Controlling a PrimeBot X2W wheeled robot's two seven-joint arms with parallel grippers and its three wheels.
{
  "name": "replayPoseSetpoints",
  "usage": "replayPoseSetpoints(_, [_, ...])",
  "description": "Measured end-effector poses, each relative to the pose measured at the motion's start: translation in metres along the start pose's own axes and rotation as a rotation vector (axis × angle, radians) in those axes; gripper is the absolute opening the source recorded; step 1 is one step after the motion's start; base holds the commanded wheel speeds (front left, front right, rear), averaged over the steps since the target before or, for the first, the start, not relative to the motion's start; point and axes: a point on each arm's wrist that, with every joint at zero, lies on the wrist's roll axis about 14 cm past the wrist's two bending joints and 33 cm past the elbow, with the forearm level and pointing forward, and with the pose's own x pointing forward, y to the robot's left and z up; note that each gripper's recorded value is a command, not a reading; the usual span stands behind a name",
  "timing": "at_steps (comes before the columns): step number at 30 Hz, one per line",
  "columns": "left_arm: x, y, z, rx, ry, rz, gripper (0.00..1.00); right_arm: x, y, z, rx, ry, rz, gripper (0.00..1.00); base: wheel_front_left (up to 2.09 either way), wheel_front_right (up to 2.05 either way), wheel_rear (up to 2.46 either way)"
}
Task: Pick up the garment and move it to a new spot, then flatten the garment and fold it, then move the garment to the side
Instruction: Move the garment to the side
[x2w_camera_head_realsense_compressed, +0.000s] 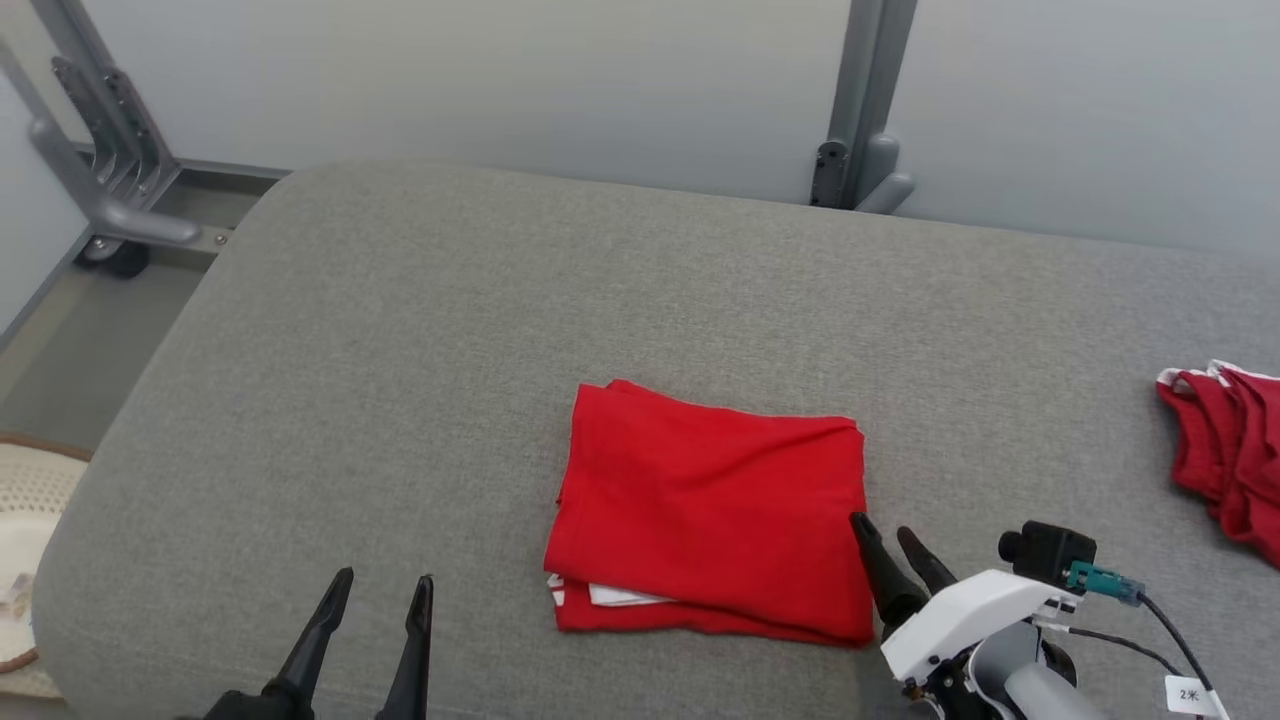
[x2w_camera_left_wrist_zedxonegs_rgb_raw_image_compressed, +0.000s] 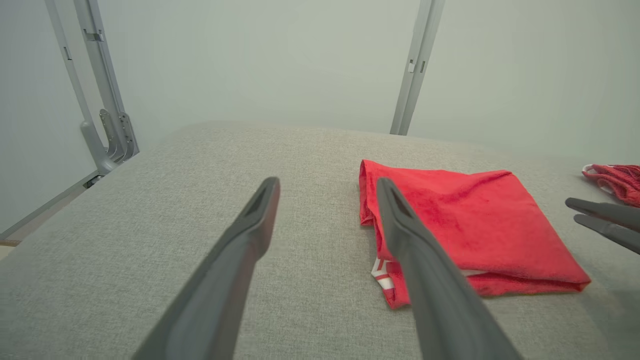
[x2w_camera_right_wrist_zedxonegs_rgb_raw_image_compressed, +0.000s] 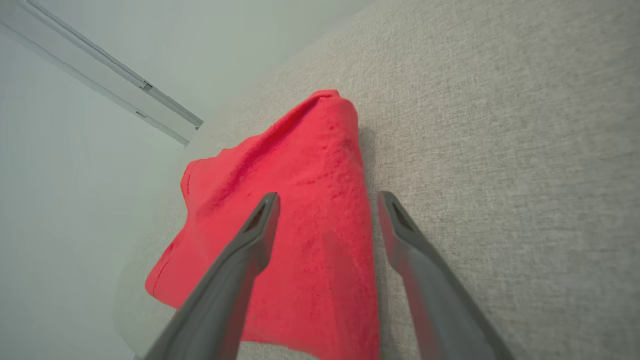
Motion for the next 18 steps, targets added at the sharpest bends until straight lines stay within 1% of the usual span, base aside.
replayPoseSetpoints(3, [0.001,0.006,0.002,0.003,-0.001,0.016,1.0,0.012,-0.002,-0.005,0.028,0.047,0.003,1.0,0.0,0.0,0.0])
replayPoseSetpoints(10, [0.001,0.024,0.008,0.015,-0.007,0.075,1.0,0.028,-0.005,-0.032,0.083,0.174,0.005,1.0,0.0,0.0,0.0])
replayPoseSetpoints(11, [0.0,0.027,0.008,0.016,-0.004,0.083,1.0,0.03,-0.004,-0.035,0.085,0.184,0.009,0.85,0.0,0.0,0.0])
replayPoseSetpoints(12, [-0.001,0.028,0.007,0.016,-0.001,0.091,1.0,0.031,-0.003,-0.037,0.085,0.189,0.014,0.29,0.0,0.0,0.0])
replayPoseSetpoints(13, [-0.002,0.03,0.006,0.018,0.003,0.098,1.0,0.032,-0.003,-0.038,0.082,0.194,0.021,0.0,0.0,0.0,0.0])
replayPoseSetpoints(18, [-0.002,0.034,0.003,0.02,0.016,0.11,1.0,0.03,-0.007,-0.032,0.057,0.173,0.035,0.0,0.0,0.0,0.0])
